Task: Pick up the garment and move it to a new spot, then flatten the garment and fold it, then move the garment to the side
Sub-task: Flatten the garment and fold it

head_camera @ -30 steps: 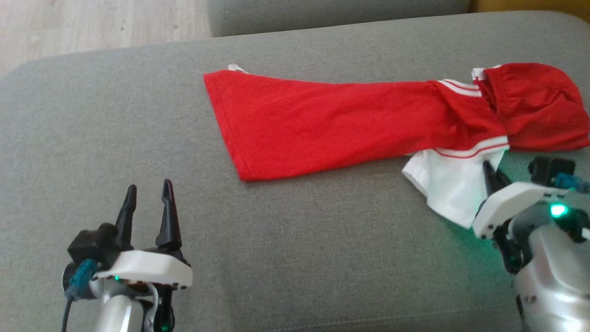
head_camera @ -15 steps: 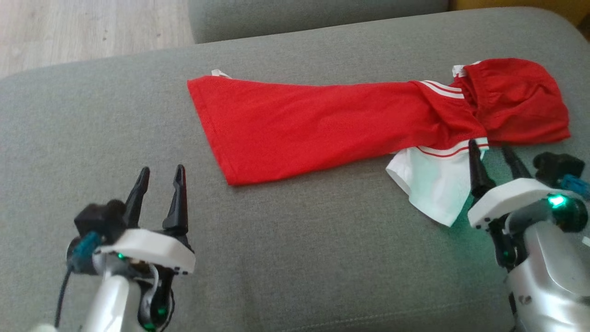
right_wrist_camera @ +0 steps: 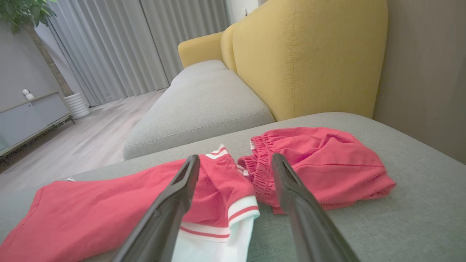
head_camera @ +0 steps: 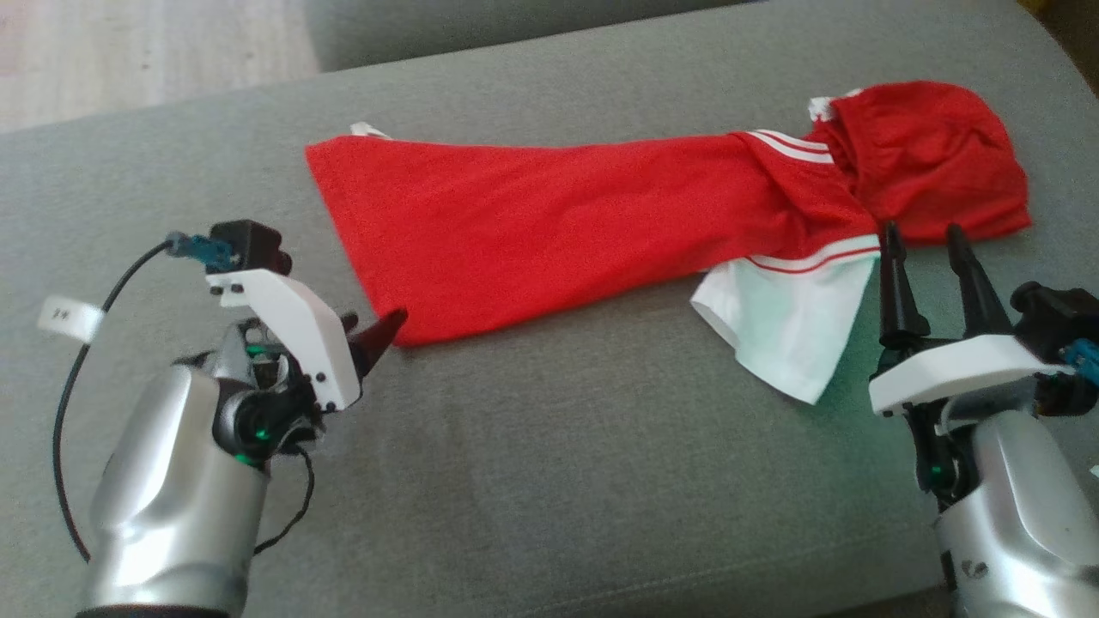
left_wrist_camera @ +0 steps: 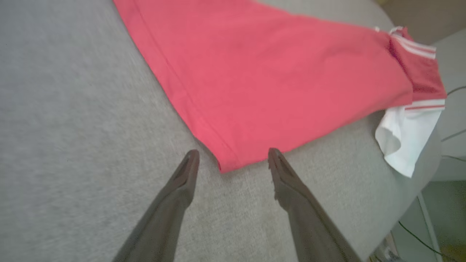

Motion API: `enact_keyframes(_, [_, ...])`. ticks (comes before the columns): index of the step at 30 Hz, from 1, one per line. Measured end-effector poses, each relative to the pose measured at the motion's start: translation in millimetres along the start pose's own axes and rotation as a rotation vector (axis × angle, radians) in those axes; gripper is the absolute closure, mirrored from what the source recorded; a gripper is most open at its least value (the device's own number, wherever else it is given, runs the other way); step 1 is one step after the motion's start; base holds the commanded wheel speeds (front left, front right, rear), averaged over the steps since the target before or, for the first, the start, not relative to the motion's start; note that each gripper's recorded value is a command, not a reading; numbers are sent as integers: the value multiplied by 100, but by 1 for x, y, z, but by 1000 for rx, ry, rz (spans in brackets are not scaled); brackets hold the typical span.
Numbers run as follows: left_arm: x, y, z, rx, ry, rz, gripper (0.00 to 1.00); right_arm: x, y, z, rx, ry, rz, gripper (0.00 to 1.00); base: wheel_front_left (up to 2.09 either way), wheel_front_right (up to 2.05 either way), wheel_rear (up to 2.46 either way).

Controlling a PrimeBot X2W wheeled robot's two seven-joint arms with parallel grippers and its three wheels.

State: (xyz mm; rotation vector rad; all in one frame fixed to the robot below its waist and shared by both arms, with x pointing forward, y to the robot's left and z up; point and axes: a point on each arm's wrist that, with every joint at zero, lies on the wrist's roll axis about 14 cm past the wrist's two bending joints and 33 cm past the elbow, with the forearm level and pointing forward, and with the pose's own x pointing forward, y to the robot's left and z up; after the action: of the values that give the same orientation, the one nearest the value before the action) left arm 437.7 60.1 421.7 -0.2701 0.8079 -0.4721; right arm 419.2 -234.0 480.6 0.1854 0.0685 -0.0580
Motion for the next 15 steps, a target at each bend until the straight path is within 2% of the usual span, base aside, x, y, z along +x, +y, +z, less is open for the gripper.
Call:
enact_keyframes(5, [20, 4, -34, -50, 232, -2, 0, -8, -13, -4, 18, 5, -44, 0, 0, 0, 0])
enact_keyframes(13, [43, -6, -22, -73, 250, -39, 0, -19, -33, -15, 21, 29, -103, 0, 0, 0, 0])
enact_keyframes(14, [43, -6, -22, -80, 247, -40, 20, -19, -33, -15, 24, 30, -103, 0, 0, 0, 0])
enact_keyframes(15, [44, -6, -24, -85, 254, -39, 59, -19, -33, -16, 28, 30, -104, 0, 0, 0, 0])
